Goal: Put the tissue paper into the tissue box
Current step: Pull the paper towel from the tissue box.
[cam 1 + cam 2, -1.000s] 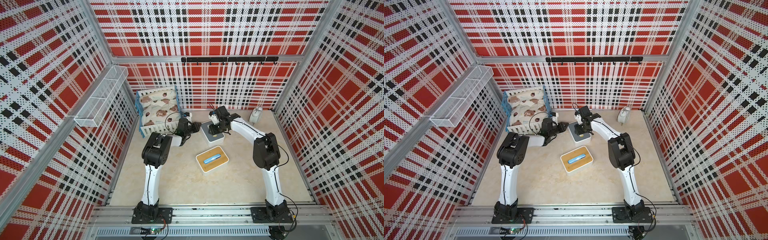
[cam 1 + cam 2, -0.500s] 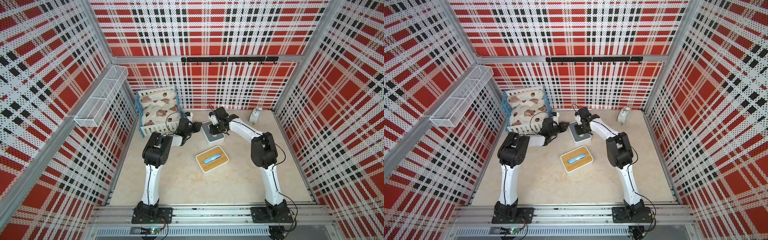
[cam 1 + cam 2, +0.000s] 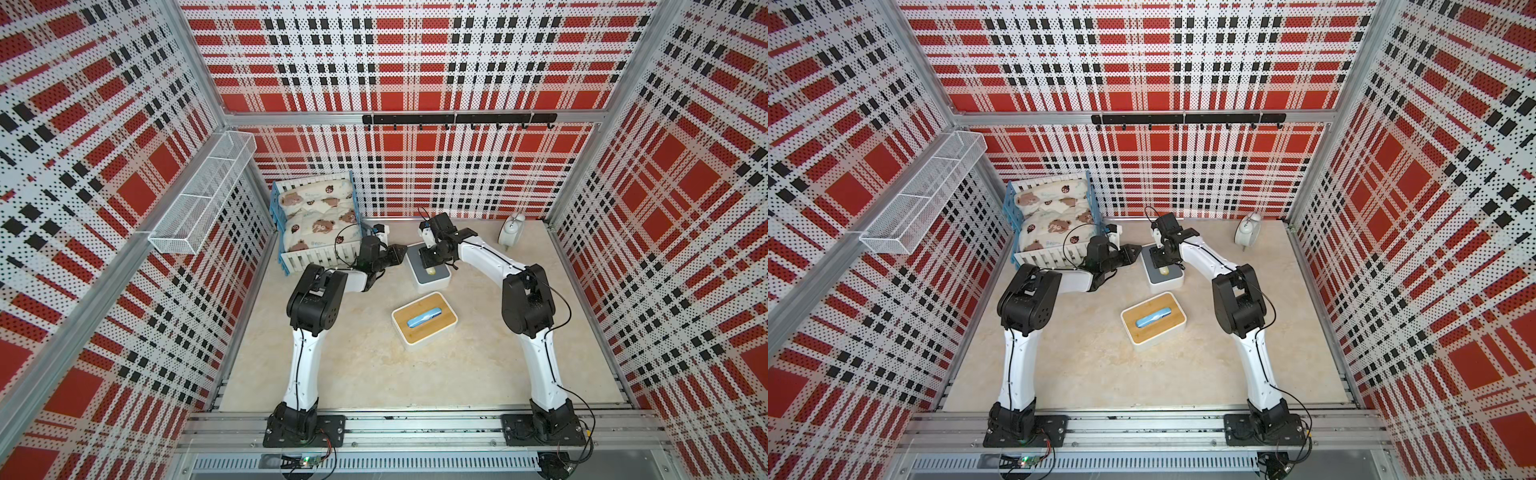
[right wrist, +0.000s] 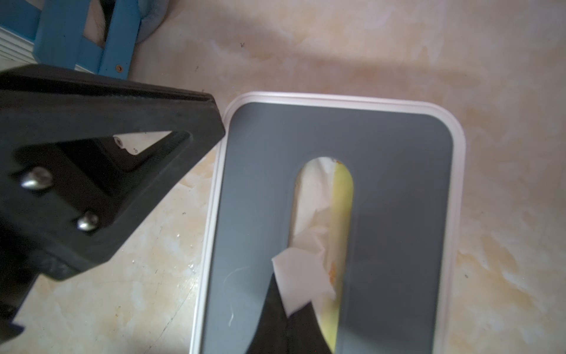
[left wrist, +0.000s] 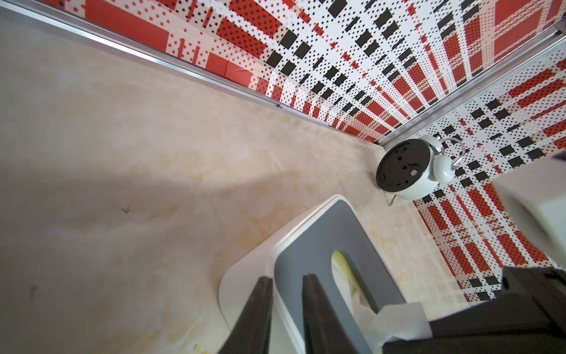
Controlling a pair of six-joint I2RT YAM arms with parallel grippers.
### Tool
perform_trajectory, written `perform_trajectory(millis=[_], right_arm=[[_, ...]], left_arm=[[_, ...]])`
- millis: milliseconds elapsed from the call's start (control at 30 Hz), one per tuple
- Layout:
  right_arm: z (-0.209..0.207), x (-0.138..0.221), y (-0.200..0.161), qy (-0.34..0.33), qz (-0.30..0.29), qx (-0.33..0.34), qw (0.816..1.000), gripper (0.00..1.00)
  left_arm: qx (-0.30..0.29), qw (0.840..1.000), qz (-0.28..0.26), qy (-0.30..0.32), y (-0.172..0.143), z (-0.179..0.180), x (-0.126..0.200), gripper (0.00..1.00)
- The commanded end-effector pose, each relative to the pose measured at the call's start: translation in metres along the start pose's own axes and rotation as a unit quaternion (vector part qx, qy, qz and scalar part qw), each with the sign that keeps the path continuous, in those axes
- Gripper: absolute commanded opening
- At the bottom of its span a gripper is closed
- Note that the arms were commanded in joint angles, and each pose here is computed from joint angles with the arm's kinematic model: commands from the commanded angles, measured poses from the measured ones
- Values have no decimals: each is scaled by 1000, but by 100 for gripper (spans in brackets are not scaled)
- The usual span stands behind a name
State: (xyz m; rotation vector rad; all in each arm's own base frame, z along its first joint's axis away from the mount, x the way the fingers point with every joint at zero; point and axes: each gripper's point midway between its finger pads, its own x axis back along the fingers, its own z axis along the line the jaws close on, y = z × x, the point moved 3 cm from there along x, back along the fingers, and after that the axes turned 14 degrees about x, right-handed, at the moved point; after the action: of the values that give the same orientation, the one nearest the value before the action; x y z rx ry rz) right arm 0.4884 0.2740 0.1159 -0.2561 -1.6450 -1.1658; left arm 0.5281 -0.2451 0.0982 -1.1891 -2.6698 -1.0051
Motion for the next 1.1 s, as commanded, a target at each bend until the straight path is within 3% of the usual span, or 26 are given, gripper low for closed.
perform_trajectory(millis=[0, 567, 1067], right_arm=[[5, 21, 18, -13, -35, 15, 999, 0], [17, 61, 33, -8, -89, 15, 996, 0], [15, 66, 23, -21, -95, 11, 995, 0]], left_arm=[[-11, 1000, 17, -3, -10, -1, -8, 24], [-8, 1000, 28, 12, -16, 8, -14, 24], [-13, 999, 32, 19, -18, 9, -16, 24]])
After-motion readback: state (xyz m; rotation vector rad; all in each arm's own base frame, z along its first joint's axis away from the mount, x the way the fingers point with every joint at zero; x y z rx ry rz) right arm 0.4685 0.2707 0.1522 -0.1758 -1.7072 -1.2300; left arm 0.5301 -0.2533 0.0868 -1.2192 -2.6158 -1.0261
